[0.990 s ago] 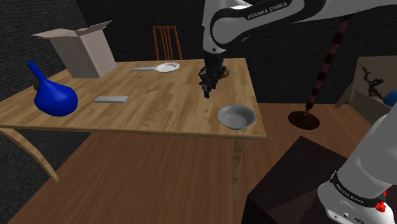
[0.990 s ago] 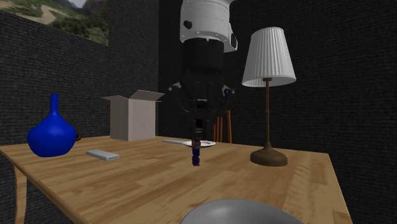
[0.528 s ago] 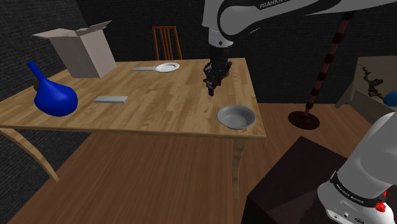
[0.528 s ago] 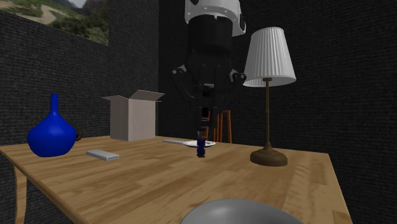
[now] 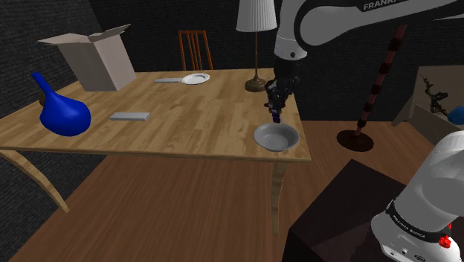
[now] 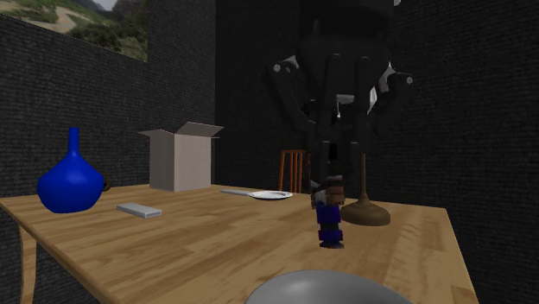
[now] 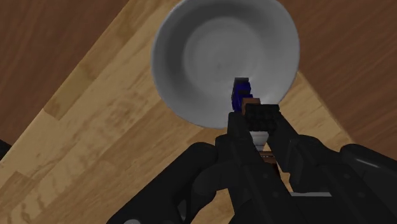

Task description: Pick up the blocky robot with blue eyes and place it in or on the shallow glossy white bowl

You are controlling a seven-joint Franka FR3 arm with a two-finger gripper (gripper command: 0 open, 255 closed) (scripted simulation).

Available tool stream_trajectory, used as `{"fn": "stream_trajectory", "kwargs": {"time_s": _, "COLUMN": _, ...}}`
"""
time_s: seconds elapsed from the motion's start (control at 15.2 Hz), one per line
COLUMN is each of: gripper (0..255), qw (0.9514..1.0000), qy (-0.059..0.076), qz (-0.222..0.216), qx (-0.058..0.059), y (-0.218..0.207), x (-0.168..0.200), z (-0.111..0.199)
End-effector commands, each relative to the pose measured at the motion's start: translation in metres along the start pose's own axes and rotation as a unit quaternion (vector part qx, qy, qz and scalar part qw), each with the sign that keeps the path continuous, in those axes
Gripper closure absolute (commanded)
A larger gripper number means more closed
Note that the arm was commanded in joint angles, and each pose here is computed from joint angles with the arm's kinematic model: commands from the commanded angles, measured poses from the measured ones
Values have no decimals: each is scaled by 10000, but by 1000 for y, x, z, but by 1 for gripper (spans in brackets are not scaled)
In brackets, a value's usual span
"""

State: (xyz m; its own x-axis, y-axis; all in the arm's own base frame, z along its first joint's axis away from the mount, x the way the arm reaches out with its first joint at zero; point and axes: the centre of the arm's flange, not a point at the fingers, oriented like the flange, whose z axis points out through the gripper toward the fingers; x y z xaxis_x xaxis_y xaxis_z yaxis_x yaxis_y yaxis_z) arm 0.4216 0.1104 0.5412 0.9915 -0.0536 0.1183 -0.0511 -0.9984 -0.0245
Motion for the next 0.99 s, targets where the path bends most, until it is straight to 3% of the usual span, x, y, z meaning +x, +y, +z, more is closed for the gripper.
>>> {"fn": "stream_trajectory", "kwargs": {"time_s": 0.0, "gripper": 255, "qw": 10000, "qy": 0, "qz": 0, "qx": 1, "y": 4, "x": -28, "z": -3}}
{"fn": "stream_trajectory", "kwargs": {"time_s": 0.92, "gripper": 255, "qw": 10000, "qy": 0, "qz": 0, "qx": 1, "y": 8, "x": -44, "z": 61}}
